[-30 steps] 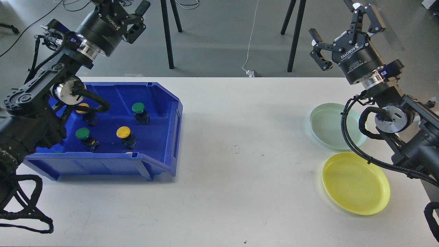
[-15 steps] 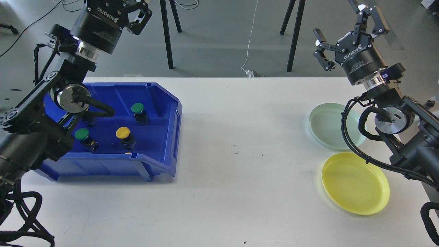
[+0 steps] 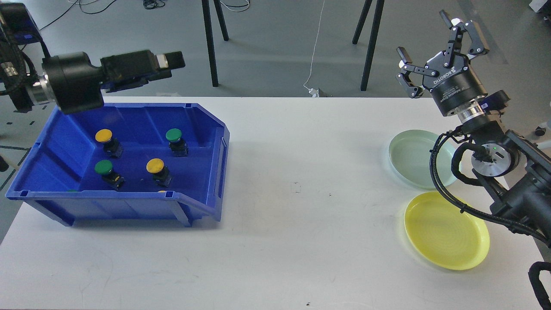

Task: Pass button and place on color plate
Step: 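Move the left gripper over the blue bin toward the yellow button, then lower the left gripper and grasp the yellow button in the bin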

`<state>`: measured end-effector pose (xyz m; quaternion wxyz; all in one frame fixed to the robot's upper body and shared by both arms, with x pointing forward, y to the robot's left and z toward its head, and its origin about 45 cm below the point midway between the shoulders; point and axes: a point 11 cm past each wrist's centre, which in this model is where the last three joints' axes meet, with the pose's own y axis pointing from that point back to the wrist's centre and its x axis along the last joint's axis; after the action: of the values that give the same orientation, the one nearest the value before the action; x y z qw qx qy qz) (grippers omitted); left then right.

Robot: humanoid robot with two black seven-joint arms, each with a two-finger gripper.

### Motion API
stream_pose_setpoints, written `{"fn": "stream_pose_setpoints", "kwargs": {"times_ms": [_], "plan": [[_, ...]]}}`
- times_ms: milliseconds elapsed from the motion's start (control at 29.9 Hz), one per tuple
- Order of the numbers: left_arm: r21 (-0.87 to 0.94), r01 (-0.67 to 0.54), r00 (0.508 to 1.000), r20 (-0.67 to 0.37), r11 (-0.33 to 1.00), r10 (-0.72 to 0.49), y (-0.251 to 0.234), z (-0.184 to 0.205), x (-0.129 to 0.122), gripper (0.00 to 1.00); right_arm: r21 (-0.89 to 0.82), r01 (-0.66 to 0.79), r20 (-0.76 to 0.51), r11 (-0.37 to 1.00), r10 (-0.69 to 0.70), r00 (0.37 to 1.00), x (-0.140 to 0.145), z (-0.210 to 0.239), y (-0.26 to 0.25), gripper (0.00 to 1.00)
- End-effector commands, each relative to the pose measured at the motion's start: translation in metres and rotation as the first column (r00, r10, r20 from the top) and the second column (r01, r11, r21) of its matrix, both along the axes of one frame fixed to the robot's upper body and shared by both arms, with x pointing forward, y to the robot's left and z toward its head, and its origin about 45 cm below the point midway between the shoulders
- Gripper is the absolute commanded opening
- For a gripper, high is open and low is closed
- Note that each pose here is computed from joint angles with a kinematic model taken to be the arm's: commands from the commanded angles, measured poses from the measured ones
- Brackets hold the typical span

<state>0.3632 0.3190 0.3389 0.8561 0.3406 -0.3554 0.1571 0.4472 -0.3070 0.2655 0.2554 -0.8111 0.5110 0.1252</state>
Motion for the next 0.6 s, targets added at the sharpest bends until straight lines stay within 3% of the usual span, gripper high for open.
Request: {"fn": "stream_pose_setpoints", "kwargs": {"times_ms": [0, 267, 568], "plan": [[0.262, 0.067, 0.998, -0.017, 0.963, -0.065, 0.015, -0.035, -0.007, 0.99, 0.001, 0.004, -0.009, 1.000, -0.004, 1.000, -0.002, -0.004, -0.001, 0.99], [0.386, 0.128, 0.991, -0.096, 0.914, -0.098, 0.014, -0.087, 0.001, 0.99, 0.001, 0.007, -0.016, 1.000, -0.007, 1.000, -0.003, -0.007, -0.003, 0.99], [0.440, 0.100, 0.992, -0.110, 0.892, -0.057, 0.020, -0.108, 0.021, 0.99, 0.014, 0.018, -0.012, 1.000, -0.018, 1.000, -0.004, -0.006, -0.006, 0.99]]}}
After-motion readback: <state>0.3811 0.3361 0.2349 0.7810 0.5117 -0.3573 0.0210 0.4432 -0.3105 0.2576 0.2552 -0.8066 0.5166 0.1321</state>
